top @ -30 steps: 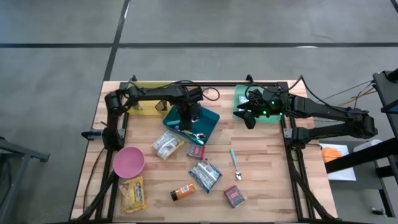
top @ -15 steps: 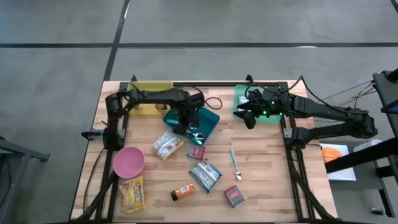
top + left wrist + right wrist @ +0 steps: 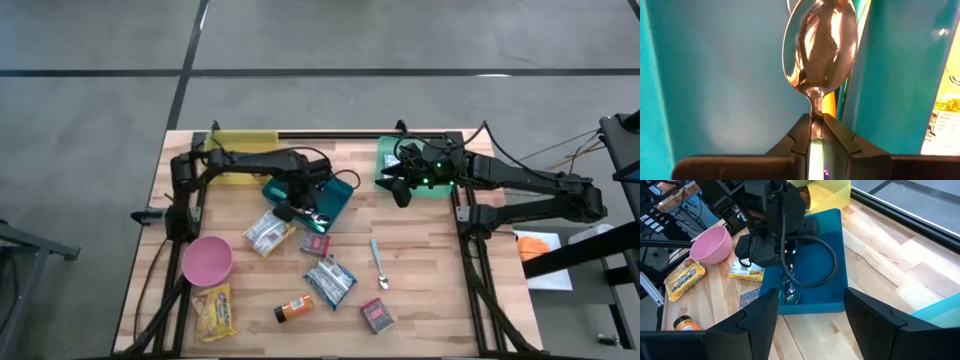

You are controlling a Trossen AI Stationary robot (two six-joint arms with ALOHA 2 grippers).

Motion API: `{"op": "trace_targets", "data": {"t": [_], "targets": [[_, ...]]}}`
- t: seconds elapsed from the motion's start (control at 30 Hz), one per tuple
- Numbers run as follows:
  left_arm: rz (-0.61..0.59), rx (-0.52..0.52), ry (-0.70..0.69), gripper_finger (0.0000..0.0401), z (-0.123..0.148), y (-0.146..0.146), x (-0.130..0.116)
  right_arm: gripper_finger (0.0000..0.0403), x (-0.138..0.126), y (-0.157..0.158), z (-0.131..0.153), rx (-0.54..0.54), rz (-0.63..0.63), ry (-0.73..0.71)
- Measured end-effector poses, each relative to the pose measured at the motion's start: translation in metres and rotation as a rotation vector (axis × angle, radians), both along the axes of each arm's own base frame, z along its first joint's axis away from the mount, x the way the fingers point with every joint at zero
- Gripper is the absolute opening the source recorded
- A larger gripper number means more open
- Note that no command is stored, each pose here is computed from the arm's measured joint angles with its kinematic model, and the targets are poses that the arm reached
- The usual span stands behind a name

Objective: Pick & Place Food Item
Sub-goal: Put the light green spoon into the blue bin

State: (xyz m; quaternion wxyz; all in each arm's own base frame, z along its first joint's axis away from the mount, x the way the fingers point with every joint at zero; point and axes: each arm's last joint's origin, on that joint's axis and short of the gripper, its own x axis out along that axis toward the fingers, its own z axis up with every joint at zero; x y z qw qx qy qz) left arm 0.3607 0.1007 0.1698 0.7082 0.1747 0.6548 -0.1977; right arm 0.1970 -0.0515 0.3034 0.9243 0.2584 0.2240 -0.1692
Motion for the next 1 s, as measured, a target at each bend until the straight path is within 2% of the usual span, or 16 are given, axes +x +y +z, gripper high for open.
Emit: {"op": "trace_targets", "data": {"t": [1.0], "targets": [[-0.028,0.015,0.004,0.0043,0.0004,-0.0091,0.0022,0.0221,-0.0002,0.0001,0.0002,0.003,0.0,-0.002]]}}
